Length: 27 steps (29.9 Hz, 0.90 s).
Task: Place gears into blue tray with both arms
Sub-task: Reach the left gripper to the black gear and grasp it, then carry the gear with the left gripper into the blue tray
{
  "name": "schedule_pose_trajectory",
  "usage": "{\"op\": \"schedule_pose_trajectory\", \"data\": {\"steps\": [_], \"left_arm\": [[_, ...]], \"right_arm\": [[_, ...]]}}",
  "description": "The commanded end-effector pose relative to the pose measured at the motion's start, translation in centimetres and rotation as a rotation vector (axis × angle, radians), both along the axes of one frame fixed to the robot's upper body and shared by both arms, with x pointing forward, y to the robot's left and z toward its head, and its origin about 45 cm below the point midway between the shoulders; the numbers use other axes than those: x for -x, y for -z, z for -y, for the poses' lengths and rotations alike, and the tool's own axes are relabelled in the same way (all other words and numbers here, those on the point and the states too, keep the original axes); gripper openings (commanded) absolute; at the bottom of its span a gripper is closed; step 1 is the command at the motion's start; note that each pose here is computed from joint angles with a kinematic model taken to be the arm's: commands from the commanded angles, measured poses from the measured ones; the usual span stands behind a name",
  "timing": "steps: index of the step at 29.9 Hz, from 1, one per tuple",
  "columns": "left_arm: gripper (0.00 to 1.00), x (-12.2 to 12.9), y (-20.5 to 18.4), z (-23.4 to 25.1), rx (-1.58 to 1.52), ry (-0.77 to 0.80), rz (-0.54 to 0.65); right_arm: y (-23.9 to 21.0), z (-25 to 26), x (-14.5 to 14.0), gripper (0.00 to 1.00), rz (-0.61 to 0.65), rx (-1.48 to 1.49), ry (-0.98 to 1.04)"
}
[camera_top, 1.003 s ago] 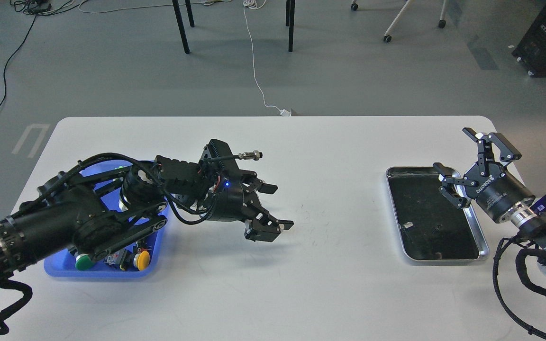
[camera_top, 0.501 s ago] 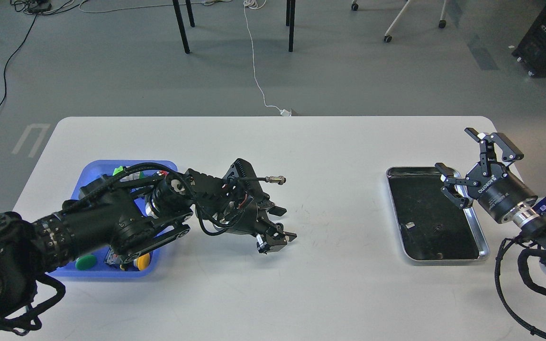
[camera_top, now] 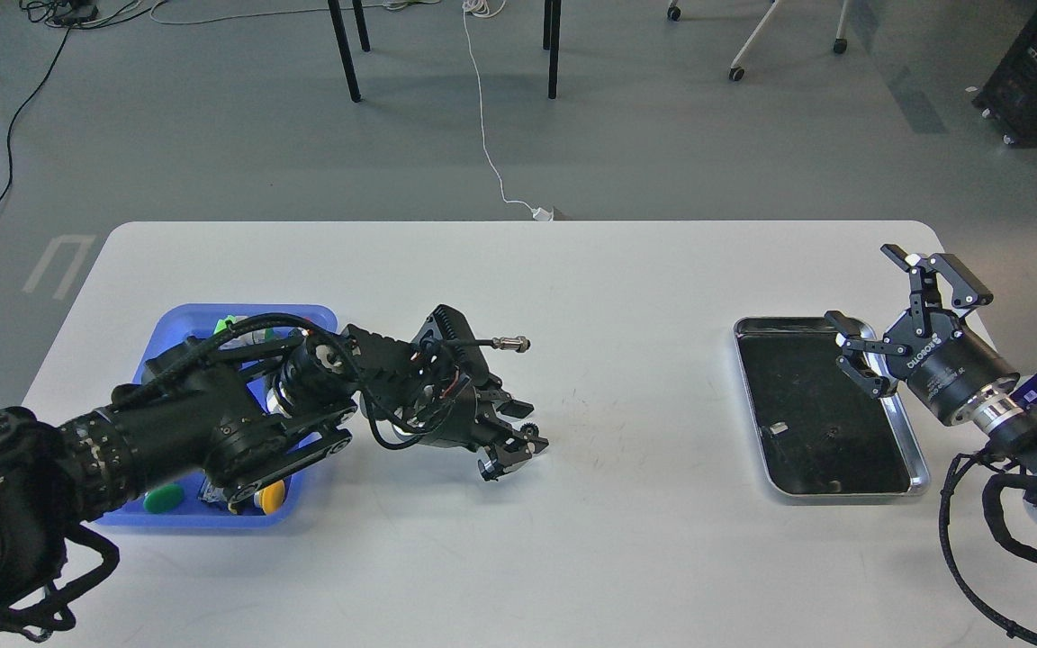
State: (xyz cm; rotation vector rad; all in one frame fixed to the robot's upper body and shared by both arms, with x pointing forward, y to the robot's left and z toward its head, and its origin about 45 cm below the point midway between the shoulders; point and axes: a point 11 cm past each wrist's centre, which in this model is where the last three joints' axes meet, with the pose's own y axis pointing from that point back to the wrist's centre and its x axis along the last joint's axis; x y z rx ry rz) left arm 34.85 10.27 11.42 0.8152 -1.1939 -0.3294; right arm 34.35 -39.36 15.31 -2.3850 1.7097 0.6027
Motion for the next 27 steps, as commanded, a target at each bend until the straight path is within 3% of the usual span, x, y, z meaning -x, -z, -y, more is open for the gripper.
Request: {"op": "schedule_pose_trajectory", "data": {"steps": [1, 4, 15, 22, 27], "left_arm": [[0.39, 0.1, 0.0, 0.2, 0.005, 0.004, 0.002], [0.39, 0.1, 0.1, 0.1, 0.002, 0.002, 0.0], [0.14, -0.5, 0.2, -0.7, -0.005, -0.017, 0.013], [0.14, -0.7, -0.6, -0.8, 0.013, -0.014, 0.027], [0.15, -3.4, -5.5, -4.8, -0.023, -0.026, 0.135]], "right_arm": [[-0.1, 0.0, 0.0, 0.97, 0.003, 0.0, 0.001], [-0.1, 0.1, -0.1, 0.97, 0.003, 0.0, 0.003], [-0.1, 0.1, -0.1, 0.97, 0.003, 0.0, 0.003], [-0.1, 0.0, -0.1, 0.97, 0.003, -0.003, 0.002], [-0.1, 0.0, -0.1, 0.97, 0.003, -0.002, 0.003]]}}
